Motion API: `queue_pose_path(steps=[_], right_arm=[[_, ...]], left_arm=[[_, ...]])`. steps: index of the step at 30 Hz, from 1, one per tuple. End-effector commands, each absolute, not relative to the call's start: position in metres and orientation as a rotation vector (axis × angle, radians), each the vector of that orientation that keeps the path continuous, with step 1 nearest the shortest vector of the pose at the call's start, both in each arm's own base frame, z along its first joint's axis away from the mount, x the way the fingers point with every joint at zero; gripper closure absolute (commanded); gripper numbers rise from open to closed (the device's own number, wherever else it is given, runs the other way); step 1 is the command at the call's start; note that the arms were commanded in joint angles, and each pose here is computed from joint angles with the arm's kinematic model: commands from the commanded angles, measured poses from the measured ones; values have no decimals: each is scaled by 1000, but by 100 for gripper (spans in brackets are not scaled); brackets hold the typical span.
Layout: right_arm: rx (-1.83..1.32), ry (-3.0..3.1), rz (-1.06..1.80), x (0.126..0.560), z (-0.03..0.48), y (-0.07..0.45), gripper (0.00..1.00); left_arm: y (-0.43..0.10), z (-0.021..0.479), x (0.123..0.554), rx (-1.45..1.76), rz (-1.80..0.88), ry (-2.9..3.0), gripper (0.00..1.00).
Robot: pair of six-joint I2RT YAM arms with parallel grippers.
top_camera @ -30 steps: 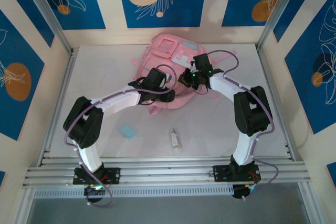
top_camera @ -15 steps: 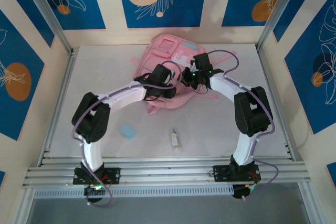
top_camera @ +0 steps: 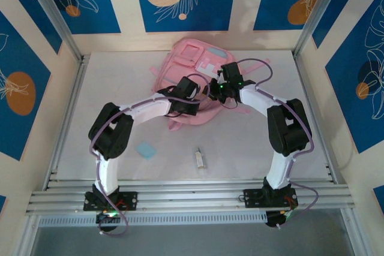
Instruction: Pack the student bag
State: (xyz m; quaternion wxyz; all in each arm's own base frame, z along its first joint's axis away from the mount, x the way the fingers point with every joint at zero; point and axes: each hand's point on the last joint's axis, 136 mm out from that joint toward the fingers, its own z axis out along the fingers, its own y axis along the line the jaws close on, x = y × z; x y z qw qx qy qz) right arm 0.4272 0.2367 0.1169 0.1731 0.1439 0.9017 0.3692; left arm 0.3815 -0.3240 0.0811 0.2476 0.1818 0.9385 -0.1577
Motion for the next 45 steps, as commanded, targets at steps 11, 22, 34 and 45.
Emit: queue_pose_path(steps=[11,22,34,45], right_arm=[[231,2485,962,435,148,195,100],[391,2465,801,480,144,125,100],[572,2405,990,432,172,119,39],[662,2381,1219,389,153,173,35]], left_arm=[[-205,102,378,610,-132,2728,100],[-278,149,337,791,-601,2627,100],[-374,189,326,918,-1038,2485,100],[-375,176,311,971,-993,2516,100]])
